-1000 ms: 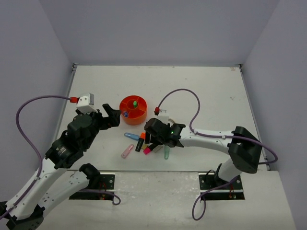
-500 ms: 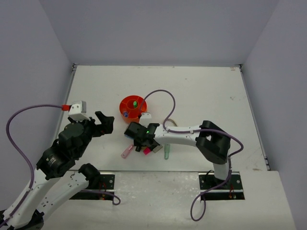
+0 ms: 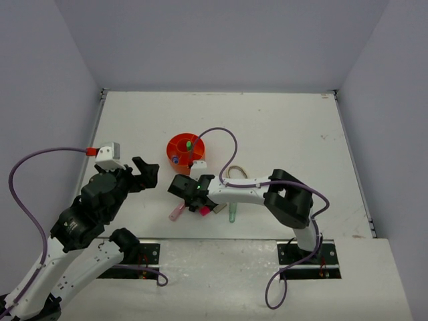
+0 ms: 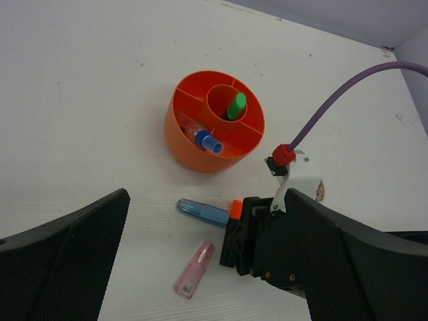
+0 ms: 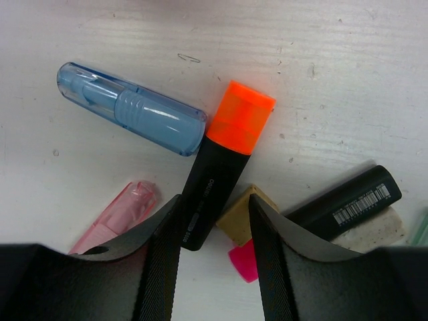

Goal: Sort the stationery into containers
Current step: Pick up the pen from the center of the board.

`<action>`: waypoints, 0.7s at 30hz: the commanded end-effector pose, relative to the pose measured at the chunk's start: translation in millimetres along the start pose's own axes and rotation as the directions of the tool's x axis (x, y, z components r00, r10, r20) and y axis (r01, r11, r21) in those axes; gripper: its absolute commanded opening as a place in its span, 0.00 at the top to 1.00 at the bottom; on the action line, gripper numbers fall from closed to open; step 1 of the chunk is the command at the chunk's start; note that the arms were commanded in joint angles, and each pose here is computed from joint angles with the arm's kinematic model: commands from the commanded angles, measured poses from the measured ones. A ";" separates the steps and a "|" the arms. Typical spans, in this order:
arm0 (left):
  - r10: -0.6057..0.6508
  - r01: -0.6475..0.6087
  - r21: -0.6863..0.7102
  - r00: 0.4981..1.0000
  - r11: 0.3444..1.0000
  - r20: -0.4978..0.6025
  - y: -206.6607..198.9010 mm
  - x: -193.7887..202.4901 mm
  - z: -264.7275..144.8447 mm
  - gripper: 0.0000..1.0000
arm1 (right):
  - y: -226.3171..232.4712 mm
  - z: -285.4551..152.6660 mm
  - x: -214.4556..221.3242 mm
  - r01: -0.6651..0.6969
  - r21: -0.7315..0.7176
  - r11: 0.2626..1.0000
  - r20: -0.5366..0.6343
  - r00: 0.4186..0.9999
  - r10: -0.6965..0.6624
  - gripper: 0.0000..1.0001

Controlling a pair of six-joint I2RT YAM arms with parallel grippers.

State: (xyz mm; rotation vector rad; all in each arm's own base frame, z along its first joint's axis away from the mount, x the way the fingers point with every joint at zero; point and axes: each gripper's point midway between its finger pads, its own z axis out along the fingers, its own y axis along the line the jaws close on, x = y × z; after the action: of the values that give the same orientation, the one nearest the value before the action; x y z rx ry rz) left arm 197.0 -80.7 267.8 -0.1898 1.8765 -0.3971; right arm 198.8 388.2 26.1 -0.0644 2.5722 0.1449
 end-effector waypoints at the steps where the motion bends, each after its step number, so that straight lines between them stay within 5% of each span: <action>1: 0.026 -0.026 0.011 1.000 1.000 -0.005 -0.4 2.6 0.4 0.00 | -12.6 19.4 2.1 -0.008 0.085 0.996 0.034 0.999 0.005 0.55; 21: 0.018 -0.018 0.019 1.000 1.000 0.004 -0.4 1.0 -2.1 0.00 | -2.5 21.2 -12.6 0.018 0.074 0.997 0.050 0.999 -0.021 0.55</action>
State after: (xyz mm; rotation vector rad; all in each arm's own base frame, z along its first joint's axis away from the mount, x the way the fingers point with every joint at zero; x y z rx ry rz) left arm 196.0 -80.0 269.2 -0.1909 1.8702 -0.4018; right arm 216.1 387.7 18.8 -0.0778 2.5250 0.0728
